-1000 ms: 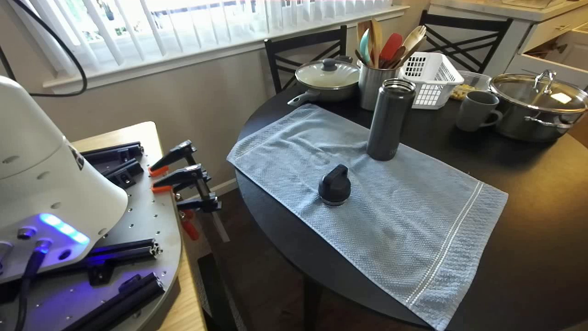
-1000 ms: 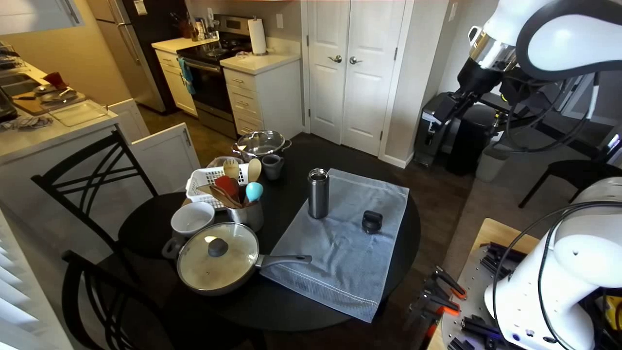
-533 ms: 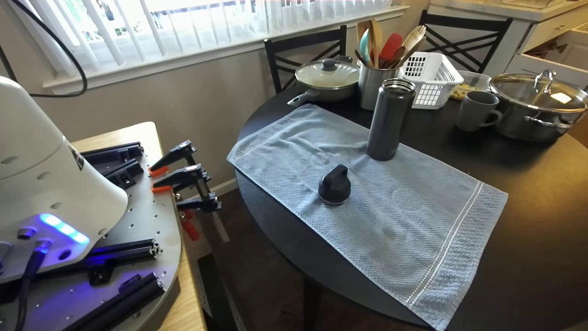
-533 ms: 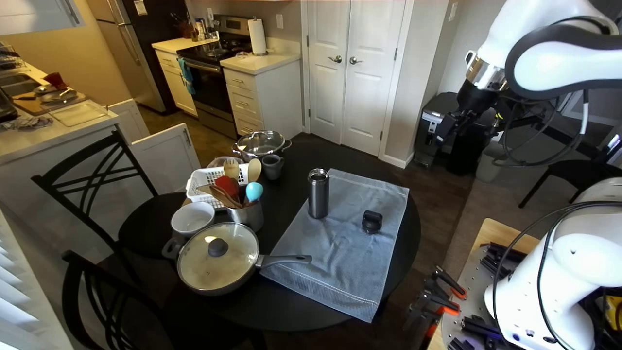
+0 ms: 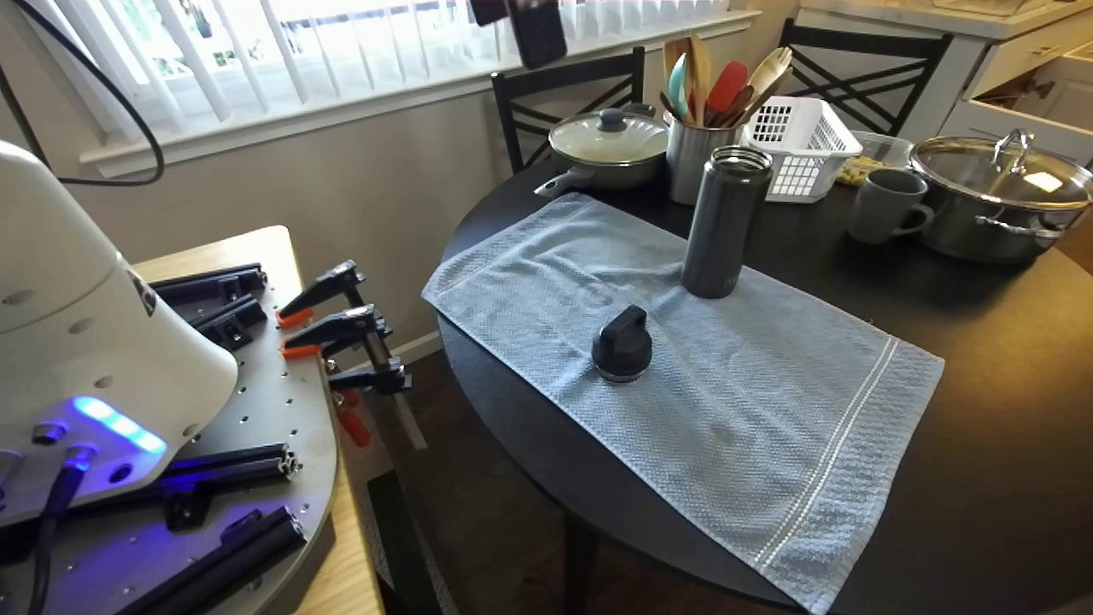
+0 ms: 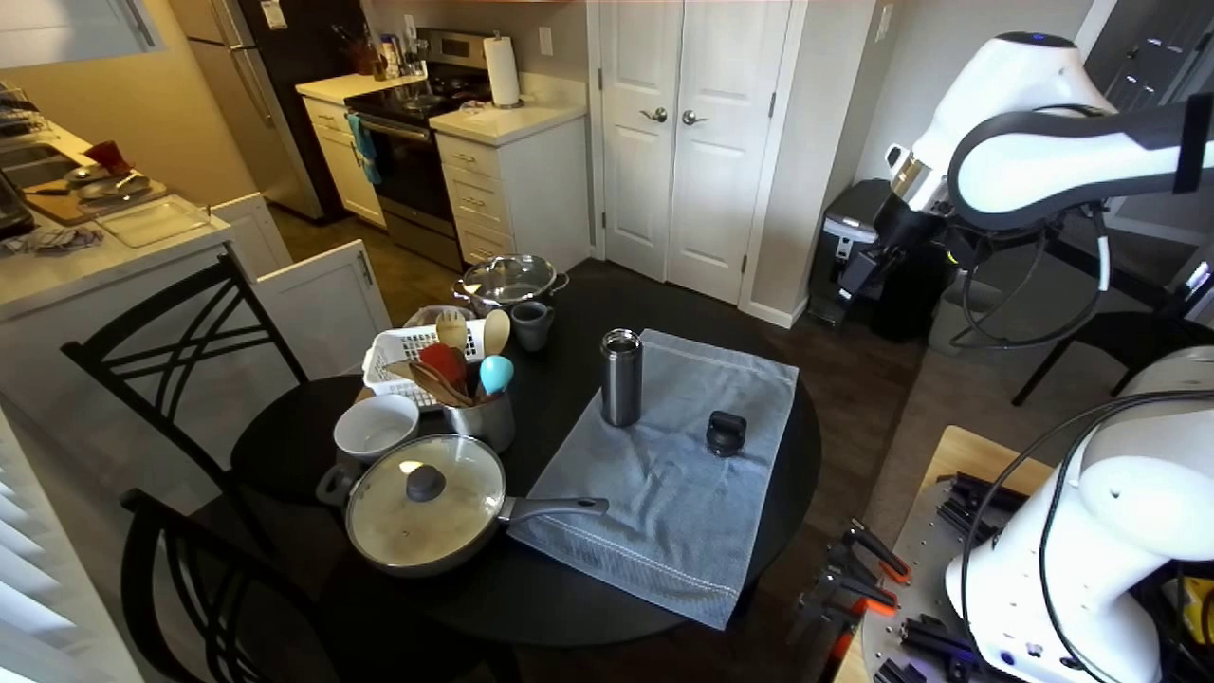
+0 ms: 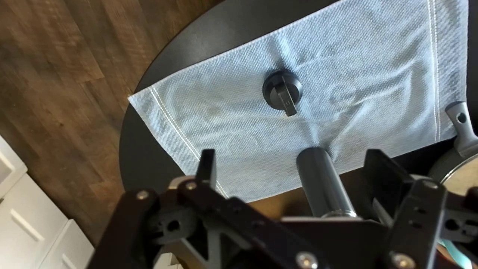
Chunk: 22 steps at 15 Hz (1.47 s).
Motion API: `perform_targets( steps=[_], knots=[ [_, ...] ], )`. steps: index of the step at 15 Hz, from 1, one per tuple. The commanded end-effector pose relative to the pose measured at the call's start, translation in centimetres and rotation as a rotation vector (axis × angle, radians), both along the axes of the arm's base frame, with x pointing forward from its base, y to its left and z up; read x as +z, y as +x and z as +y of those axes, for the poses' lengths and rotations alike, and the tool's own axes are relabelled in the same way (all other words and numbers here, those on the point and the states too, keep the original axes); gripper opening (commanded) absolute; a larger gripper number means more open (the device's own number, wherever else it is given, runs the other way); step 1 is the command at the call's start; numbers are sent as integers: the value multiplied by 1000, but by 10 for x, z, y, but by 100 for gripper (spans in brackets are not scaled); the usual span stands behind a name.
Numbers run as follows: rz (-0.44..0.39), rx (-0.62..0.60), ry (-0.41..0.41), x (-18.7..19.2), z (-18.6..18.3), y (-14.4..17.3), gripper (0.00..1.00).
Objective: Pick the lid up and place it on top of the bottle
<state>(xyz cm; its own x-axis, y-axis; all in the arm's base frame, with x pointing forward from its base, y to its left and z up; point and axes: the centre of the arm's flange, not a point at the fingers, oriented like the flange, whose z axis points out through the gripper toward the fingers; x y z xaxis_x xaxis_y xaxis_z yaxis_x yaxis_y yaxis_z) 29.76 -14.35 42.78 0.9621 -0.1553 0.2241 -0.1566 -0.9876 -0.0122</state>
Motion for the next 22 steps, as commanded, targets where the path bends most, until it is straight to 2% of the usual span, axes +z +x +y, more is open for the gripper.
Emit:
perform_targets(
  steps=[1, 6, 11, 20, 22],
  knots=[
    [33, 119, 15, -66, 3, 26, 100],
    [117, 224, 16, -130, 15, 63, 100],
    [152, 317, -34, -168, 27, 71, 100],
    [167, 292, -39, -161, 29, 74, 100],
    [114, 277, -49, -158, 32, 68, 100]
  ],
)
